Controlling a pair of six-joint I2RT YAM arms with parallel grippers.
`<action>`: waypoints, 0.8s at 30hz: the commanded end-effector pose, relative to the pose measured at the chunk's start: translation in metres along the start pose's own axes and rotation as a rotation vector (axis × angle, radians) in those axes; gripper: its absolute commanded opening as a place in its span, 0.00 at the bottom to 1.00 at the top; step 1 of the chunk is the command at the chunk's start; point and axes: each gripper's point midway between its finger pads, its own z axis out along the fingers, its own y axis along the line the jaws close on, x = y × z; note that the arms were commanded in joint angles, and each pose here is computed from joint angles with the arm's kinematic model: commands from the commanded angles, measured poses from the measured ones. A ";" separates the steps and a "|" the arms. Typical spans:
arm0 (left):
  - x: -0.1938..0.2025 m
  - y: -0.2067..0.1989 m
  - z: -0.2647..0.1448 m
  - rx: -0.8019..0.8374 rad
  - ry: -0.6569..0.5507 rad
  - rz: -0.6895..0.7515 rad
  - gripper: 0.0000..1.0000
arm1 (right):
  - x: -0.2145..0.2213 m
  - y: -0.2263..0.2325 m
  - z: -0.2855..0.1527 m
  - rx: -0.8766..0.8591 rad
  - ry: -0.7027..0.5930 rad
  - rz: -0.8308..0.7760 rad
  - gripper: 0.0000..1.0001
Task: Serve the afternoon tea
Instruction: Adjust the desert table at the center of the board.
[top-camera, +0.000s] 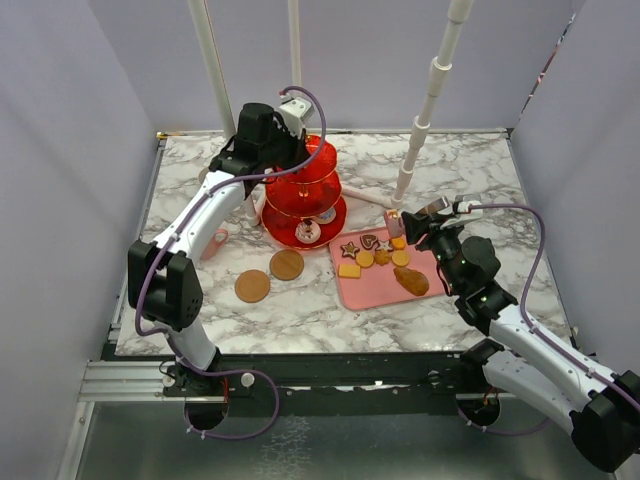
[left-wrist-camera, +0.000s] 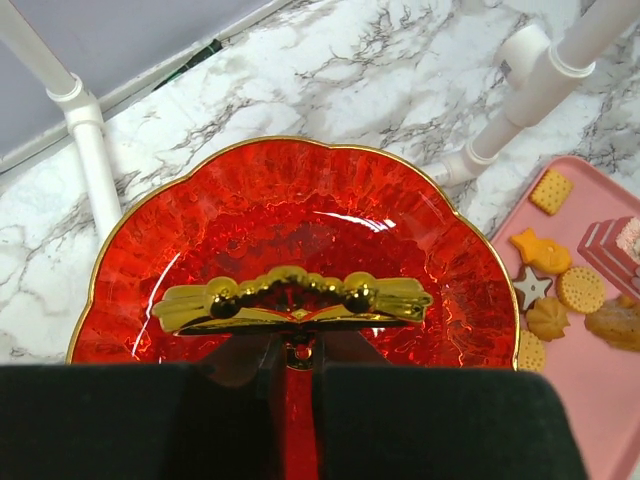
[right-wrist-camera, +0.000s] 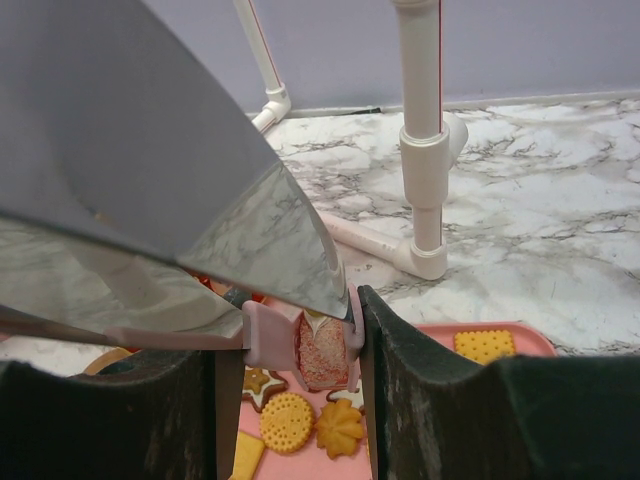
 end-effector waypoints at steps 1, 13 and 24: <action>-0.029 0.001 -0.006 -0.095 -0.085 -0.072 0.00 | -0.020 0.002 0.000 0.000 -0.056 0.023 0.28; -0.056 -0.002 -0.029 -0.488 -0.249 -0.242 0.00 | -0.023 0.007 0.003 -0.025 -0.065 0.021 0.28; -0.025 0.004 -0.019 -0.640 -0.225 -0.338 0.08 | -0.027 0.021 0.007 -0.088 -0.054 0.017 0.28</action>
